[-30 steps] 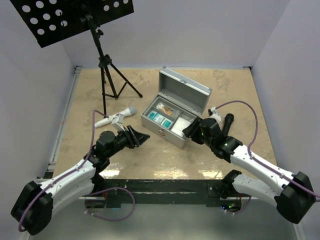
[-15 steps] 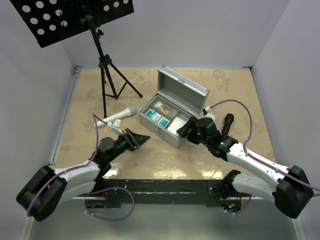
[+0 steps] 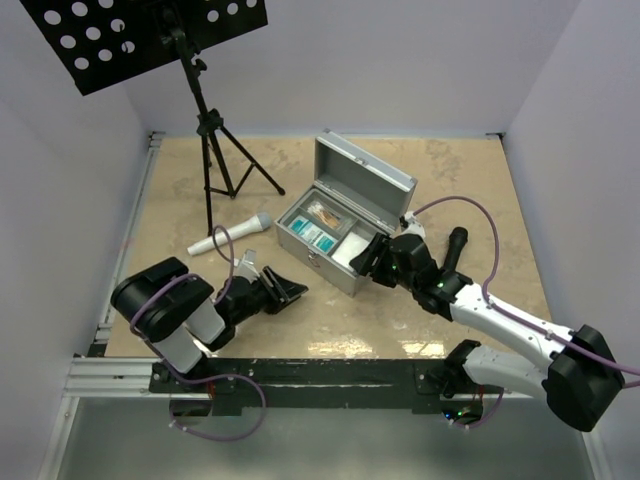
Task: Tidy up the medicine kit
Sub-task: Adjust the medicine box at the center of the board.
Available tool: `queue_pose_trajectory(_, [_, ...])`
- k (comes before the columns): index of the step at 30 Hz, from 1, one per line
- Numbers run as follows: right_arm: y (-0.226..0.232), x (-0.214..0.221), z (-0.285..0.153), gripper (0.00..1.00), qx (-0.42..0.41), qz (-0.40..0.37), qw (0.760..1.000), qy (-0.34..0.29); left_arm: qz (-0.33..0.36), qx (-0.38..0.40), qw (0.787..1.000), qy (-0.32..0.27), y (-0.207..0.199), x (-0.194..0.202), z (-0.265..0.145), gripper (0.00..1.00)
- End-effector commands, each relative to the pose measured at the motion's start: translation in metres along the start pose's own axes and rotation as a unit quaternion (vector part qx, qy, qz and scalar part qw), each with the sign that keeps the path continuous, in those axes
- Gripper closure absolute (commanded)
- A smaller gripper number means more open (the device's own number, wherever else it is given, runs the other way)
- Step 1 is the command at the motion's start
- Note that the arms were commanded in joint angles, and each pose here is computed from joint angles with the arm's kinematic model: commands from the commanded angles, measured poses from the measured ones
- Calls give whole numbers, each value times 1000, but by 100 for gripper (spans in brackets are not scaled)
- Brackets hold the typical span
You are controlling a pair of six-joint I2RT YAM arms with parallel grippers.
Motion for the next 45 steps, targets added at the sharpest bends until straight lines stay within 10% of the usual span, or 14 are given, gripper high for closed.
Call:
queue_pose_trajectory(1, [23, -11, -5, 39, -47, -4, 999, -18, 47, 235, 956, -172, -76, -37, -35, 48])
queue_pose_trajectory(12, [42, -49, -40, 36, -7, -80, 992, -102, 84, 225, 934, -265, -79, -53, -59, 43])
queue_pose_trajectory(19, [62, -78, -40, 35, 50, -171, 970, -168, 164, 136, 954, -212, -77, -53, -43, 34])
queue_pose_trajectory(27, [82, -76, -31, 35, 46, -259, 945, -193, 215, 38, 953, -209, -81, -67, -48, 6])
queue_pose_trajectory(37, [99, -74, -24, 36, 17, -333, 927, -174, 207, 106, 949, -214, -77, -56, -53, 11])
queue_pose_trajectory(45, [82, -49, 3, 42, 17, -338, 933, -118, 196, 18, 963, -185, -66, -61, -25, 15])
Point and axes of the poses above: each gripper's point midway between its finger pads, its own z axis out along the fingers, its own y axis along the line the jaws close on, x = y × z, the point moved 8 cm from there along -z, back along the fingers, and after that the axes turned 9 degrees about z, right-handed, at the moved point
